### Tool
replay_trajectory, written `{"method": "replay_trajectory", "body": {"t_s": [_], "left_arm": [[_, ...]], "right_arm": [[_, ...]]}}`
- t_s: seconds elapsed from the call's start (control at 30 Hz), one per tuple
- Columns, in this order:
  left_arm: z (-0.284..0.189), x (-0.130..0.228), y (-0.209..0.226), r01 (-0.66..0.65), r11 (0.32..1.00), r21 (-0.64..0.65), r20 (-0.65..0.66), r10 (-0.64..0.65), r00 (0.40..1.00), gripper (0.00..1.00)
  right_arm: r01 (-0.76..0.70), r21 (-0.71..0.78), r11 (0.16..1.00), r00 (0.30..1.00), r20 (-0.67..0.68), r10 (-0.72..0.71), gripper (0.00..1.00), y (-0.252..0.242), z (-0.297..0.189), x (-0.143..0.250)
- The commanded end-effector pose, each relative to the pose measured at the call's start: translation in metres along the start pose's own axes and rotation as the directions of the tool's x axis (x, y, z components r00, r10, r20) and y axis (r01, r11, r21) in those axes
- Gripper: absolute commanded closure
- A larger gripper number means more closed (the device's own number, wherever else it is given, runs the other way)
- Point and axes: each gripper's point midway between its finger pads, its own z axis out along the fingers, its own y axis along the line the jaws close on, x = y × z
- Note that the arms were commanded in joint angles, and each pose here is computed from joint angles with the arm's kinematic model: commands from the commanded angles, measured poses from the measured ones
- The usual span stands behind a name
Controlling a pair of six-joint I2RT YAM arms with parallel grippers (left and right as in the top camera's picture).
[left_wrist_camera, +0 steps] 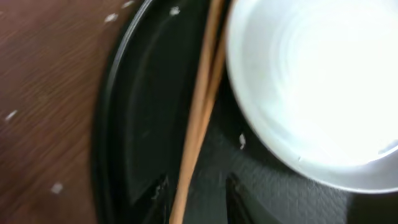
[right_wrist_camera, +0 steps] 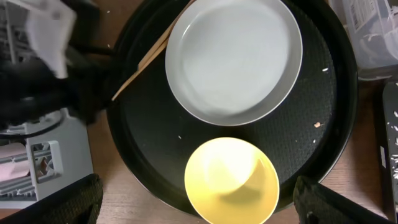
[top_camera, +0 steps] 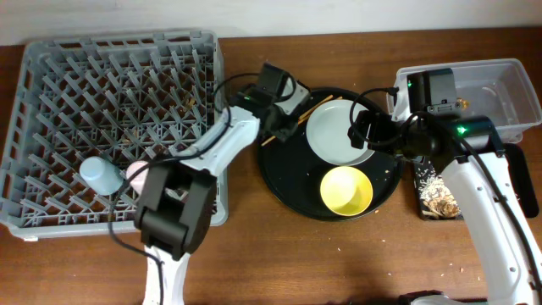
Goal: Sort waste into correct bins and load items into the dishwasher rack
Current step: 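Pick up the wooden chopsticks with the left gripper and place them in the rack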
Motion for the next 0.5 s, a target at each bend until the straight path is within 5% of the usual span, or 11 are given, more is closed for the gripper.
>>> {"method": "replay_trajectory", "body": {"t_s": [0.0, 0.1, 0.33, 0.47], "left_arm": [[0.022, 0.002, -0.010, -0.136, 0.991, 0.006, 0.001, 0.136, 0.991, 0.72], [0.030, 0.001, -0.008, -0.159, 0.987, 0.000, 0.010, 0.159, 0.987, 0.80], [0.055, 0.010, -0.005, -0.177, 0.984, -0.007, 0.005, 0.177, 0.984, 0.82], [0.055, 0.011, -0.005, -0.176, 0.984, -0.005, 0.001, 0.176, 0.984, 0.99]], "right_arm": [[-0.006, -0.020, 1.000, 1.000, 0.028, 0.007, 0.02, 0.005, -0.010, -0.005], [-0.006, -0.020, 1.000, 1.000, 0.028, 0.007, 0.01, 0.005, -0.010, -0.005], [-0.009, -0.016, 1.000, 1.000, 0.018, 0.009, 0.02, 0.004, -0.009, -0.003], [-0.010, -0.015, 1.000, 1.000, 0.014, 0.010, 0.02, 0.004, -0.009, -0.002]]}}
